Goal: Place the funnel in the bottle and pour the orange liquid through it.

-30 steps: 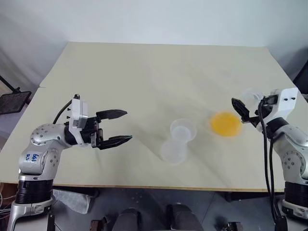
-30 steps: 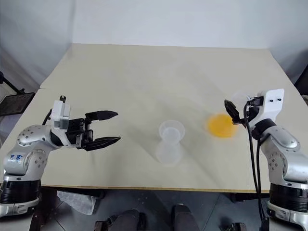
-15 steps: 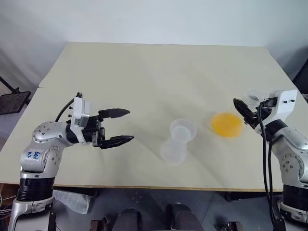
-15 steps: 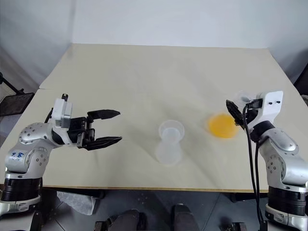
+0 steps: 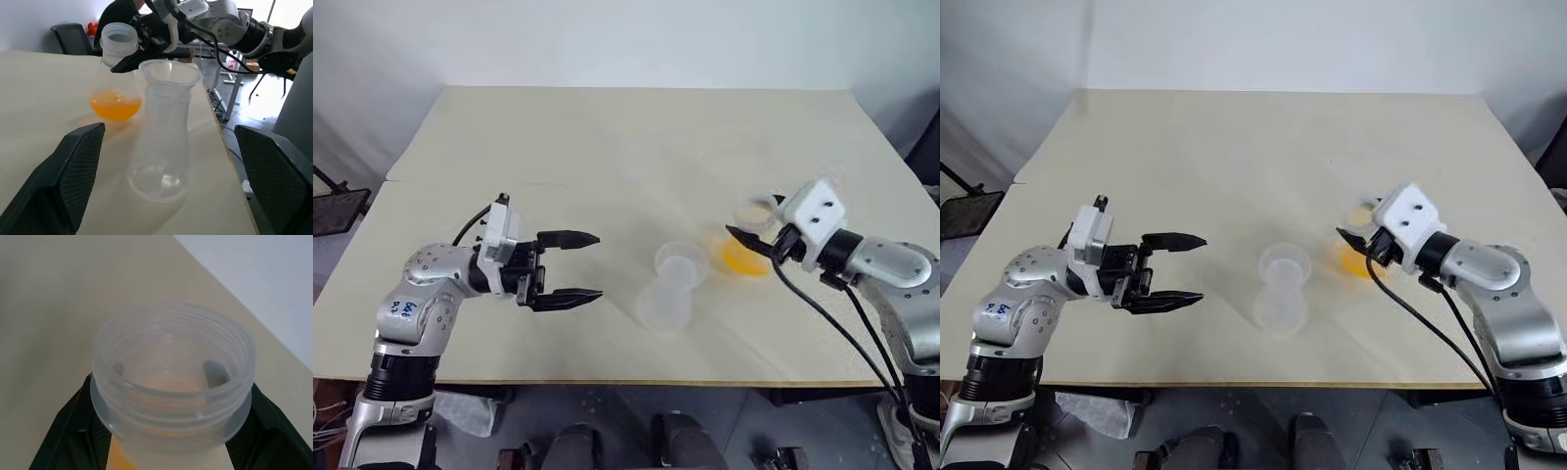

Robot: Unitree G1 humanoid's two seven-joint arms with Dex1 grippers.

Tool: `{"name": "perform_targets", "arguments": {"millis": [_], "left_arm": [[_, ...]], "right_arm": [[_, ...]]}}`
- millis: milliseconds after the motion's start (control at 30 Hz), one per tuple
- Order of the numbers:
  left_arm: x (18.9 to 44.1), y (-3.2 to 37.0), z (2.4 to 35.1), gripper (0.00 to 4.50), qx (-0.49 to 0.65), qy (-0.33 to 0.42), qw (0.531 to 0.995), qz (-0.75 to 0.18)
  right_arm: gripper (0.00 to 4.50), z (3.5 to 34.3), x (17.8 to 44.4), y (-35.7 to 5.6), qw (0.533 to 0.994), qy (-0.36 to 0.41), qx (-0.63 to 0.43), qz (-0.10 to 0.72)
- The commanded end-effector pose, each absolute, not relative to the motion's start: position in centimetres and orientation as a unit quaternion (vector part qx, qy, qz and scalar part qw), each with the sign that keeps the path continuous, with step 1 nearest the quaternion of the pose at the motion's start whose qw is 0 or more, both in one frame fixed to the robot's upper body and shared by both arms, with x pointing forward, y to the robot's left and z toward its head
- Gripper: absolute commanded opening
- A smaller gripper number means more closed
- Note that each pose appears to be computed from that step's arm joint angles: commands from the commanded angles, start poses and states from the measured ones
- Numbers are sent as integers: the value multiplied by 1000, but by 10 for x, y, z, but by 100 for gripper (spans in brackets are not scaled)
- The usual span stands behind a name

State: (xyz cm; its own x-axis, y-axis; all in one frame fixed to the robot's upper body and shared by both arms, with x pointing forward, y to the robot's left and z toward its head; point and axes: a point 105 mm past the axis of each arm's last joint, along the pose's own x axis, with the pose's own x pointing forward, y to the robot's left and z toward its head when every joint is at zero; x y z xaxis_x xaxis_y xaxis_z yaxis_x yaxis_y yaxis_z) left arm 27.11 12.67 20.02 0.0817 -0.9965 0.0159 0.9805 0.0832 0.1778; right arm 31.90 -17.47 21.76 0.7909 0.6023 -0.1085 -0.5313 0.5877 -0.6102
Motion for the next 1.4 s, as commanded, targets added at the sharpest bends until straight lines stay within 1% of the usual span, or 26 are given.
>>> {"name": "perform_targets", "arguments": {"millis": [33,100,200,267,600,1133,1400], "left_arm": [[266,119,206,450,57,-82,721,-686],[266,118,205,450,54,-80,718,-689],[266,114,203,450,47,-77,713,-695],[266,110,202,450,43,-76,709,-699],[269,103,199,450,35,-77,702,-707],[277,92,191,450,22,-79,698,-712],[281,89,191,450,22,-82,698,-711]], "right_arm": [[247,237,310,-160,874,-111,-360,307],[247,237,307,-152,867,-122,-371,309],[247,238,303,-145,845,-138,-420,302],[247,241,302,-144,829,-149,-451,296],[247,253,294,-135,765,-208,-536,289],[247,274,285,-120,713,-264,-582,288],[247,270,282,-114,694,-275,-596,297]]}}
